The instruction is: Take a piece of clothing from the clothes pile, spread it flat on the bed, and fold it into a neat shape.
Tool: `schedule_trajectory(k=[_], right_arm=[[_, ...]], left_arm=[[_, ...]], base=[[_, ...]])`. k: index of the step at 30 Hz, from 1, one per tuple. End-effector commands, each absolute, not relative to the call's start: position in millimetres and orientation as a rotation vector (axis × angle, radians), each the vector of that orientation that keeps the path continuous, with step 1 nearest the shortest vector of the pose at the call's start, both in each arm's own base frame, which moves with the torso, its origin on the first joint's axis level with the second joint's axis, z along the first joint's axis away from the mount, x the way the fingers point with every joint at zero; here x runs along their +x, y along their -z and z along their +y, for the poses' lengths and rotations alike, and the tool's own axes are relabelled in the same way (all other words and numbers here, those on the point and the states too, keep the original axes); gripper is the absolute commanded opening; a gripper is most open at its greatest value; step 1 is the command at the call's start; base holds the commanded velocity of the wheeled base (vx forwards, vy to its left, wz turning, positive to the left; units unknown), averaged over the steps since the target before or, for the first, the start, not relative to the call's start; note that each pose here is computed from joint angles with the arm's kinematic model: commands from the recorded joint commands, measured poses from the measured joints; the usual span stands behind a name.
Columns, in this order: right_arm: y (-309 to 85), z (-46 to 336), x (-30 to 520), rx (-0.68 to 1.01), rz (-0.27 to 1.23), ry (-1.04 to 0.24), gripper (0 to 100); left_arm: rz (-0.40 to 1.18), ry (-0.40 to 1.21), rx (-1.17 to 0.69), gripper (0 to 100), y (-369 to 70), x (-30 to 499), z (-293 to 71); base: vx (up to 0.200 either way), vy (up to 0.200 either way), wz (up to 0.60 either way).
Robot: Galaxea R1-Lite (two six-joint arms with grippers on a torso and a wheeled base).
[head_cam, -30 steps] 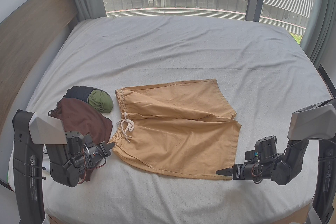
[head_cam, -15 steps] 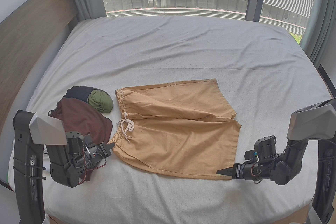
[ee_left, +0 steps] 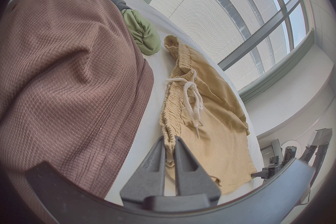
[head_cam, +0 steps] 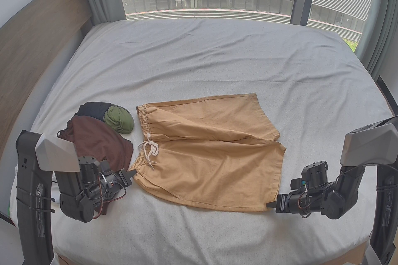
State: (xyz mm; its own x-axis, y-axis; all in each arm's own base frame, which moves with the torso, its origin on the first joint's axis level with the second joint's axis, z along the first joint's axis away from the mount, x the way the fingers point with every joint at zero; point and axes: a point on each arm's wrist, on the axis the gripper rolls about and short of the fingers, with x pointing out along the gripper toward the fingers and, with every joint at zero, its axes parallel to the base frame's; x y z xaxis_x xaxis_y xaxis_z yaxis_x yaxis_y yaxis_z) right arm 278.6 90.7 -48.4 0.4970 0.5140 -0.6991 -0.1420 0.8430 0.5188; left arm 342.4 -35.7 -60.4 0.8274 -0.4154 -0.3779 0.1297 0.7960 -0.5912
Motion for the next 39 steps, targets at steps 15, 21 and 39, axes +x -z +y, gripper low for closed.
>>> schedule_trajectory(k=[15, 21, 39], right_arm=[[19.1, 69.0, 237.1, 0.391, 0.987, -0.388, 0], [18.8, 66.0, 225.5, 0.388, 1.015, -0.382, 0], [22.9, 64.8, 214.2, 0.383, 1.056, -0.376, 0]], left_arm=[[0.664, 0.338, -0.575, 0, 35.8, 280.5, -36.9], [0.699, 0.341, -0.528, 0, 35.9, 266.6, -34.7], [0.748, 0.350, -0.459, 0, 38.6, 249.8, -32.7]], base=[[0.000, 0.000, 0.00], [0.000, 0.000, 0.00], [0.000, 0.000, 0.00]])
